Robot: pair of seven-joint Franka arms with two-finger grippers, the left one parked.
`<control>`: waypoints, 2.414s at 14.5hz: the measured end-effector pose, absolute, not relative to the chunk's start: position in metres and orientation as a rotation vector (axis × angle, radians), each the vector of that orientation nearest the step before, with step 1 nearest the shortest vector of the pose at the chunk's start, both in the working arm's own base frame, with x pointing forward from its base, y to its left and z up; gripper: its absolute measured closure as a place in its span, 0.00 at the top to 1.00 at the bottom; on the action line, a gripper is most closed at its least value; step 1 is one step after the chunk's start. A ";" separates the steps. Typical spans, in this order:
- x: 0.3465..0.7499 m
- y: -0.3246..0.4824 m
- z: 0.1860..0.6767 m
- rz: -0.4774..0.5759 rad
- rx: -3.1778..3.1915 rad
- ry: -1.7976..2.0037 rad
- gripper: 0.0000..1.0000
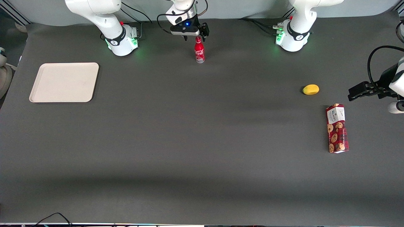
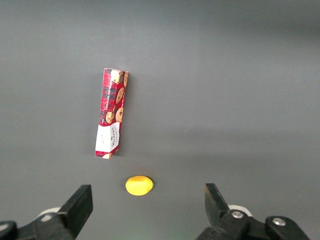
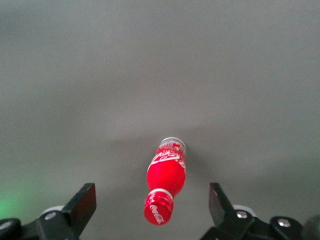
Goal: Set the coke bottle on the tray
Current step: 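Lower the open right gripper around the bottle neck and close it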
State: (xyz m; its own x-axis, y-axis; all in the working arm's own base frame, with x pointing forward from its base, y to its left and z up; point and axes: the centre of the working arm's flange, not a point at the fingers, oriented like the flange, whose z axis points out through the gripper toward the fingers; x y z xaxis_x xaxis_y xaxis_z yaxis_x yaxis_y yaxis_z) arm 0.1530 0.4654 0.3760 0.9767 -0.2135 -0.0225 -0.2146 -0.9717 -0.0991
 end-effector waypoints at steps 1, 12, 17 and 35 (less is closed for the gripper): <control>0.149 0.467 0.371 0.029 -3.024 0.329 1.00; 0.104 0.474 0.341 0.025 -3.038 0.301 1.00; 0.092 0.474 0.335 0.027 -3.053 0.294 1.00; 0.110 0.470 0.334 0.004 -3.053 0.330 0.41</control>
